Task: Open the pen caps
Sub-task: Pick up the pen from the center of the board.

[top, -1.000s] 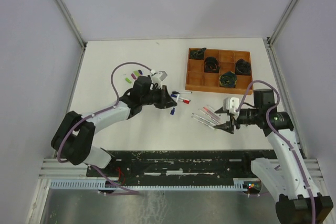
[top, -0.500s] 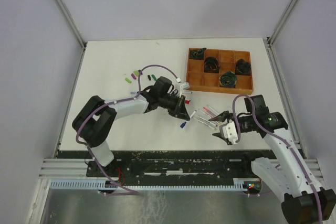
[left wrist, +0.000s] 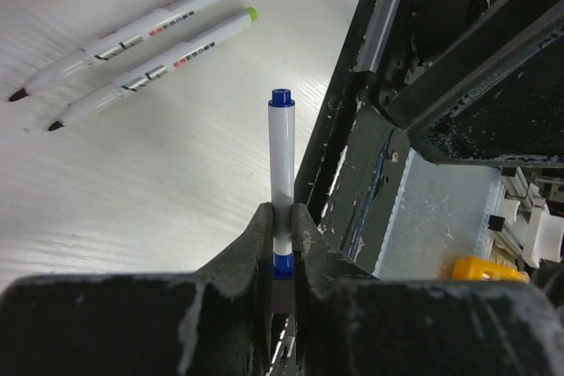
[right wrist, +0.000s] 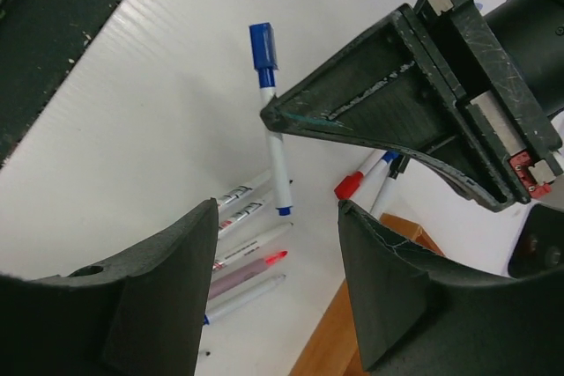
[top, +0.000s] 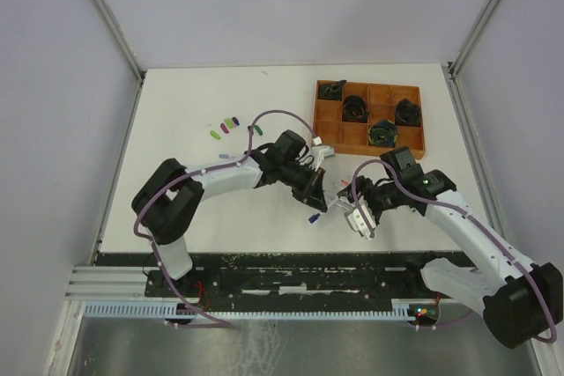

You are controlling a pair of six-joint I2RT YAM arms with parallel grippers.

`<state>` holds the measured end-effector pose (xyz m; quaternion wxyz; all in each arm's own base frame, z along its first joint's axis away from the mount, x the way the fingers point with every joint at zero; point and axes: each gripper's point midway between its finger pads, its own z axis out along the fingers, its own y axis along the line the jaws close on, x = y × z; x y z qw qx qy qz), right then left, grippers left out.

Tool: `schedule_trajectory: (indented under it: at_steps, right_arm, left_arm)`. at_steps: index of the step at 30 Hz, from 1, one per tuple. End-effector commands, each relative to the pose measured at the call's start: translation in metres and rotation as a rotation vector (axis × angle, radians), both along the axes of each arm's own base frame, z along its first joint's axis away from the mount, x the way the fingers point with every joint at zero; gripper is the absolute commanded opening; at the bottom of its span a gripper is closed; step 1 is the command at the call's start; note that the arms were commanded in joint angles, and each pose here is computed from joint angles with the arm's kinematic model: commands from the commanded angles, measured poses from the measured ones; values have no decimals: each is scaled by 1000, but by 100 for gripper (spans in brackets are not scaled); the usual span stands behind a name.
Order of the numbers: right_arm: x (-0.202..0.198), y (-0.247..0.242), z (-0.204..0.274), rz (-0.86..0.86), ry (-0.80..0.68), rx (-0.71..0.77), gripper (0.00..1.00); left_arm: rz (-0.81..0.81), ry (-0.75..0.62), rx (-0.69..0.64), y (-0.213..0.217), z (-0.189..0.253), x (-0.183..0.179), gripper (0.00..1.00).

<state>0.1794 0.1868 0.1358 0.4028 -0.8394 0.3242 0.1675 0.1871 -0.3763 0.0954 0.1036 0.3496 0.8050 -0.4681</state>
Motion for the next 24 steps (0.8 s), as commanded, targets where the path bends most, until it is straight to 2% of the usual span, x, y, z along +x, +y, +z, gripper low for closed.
schedule_trajectory:
  at_steps: [1,13,24]
  right_arm:
    - [13,5,2,-2,-102,-11,64]
    - [1,5,-31,42,-86,-83,59]
    - [4,11,-42,61,-145,-112,44]
  left_arm:
    - [-92,-45,-55,-13,16,-10,3]
    - [-108,-42,-81,-27,22,-16,3]
    - [-132,-33,-104,-38,29,-21,3]
